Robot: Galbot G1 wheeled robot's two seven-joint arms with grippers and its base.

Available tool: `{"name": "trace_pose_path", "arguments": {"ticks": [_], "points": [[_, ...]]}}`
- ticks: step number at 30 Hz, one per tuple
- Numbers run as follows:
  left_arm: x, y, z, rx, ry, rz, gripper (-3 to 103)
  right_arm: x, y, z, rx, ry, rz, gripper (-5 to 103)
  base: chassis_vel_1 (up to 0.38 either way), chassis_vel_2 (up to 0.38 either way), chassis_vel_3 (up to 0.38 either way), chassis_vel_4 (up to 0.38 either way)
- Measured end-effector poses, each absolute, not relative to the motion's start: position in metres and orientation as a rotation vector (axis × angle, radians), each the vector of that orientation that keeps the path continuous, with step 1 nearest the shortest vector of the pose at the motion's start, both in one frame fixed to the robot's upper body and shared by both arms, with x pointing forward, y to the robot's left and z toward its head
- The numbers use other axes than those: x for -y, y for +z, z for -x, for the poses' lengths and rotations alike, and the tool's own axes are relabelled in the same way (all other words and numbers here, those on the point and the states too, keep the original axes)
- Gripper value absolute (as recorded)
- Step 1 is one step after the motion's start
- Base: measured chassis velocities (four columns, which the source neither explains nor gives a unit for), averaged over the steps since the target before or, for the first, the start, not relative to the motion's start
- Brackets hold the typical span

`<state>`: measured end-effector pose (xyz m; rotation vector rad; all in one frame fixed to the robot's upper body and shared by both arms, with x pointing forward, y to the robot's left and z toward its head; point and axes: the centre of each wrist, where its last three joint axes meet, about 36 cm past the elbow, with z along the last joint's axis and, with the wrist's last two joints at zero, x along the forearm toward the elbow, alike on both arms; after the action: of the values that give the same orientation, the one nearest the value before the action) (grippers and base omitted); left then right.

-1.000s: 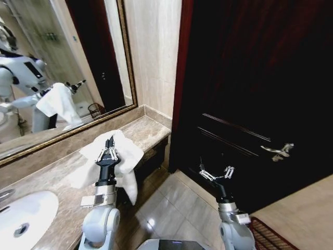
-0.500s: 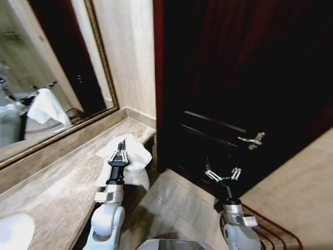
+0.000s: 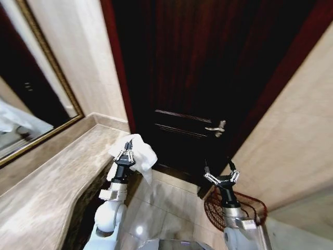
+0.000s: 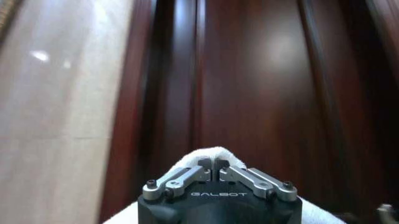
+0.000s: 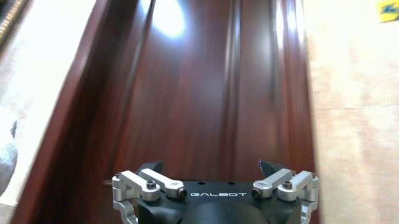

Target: Discard the used towel into the hamper.

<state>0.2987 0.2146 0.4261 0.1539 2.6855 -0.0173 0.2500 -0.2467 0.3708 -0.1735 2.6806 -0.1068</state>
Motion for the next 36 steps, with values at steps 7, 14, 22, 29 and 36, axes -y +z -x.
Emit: {"name": "trace_pose_path", "arguments": {"ticks": [7, 14, 22, 29, 36], "points": [[-0.2154, 0.4252, -0.2976, -2.685, -0.012, -0.157, 2, 0.2465, 0.37, -0.2491, -2.681, -0.107, 0.176, 100, -0.122, -0.125, -0.137, -0.132], [-0.2157, 0.4253, -0.2977, -2.685, -0.014, -0.155, 2, 0.2462, 0.3689, -0.2498, -2.681, -0.105, 0.178, 100, -0.122, -0.121, -0.126, -0.125], [-0.2134, 0.423, -0.2981, -2.69, -0.025, -0.156, 2, 0.2464, 0.3666, -0.25, -2.684, -0.102, 0.177, 100, -0.125, -0.127, -0.133, -0.133], [-0.2129, 0.4216, -0.2996, -2.692, -0.029, -0.154, 2, 0.2466, 0.3649, -0.2502, -2.687, -0.1, 0.176, 100, -0.115, -0.108, -0.117, -0.124], [-0.2134, 0.4186, -0.3002, -2.7, -0.032, -0.154, 2, 0.246, 0.3642, -0.2501, -2.688, -0.098, 0.177, 100, -0.127, -0.136, -0.141, -0.127]]}}
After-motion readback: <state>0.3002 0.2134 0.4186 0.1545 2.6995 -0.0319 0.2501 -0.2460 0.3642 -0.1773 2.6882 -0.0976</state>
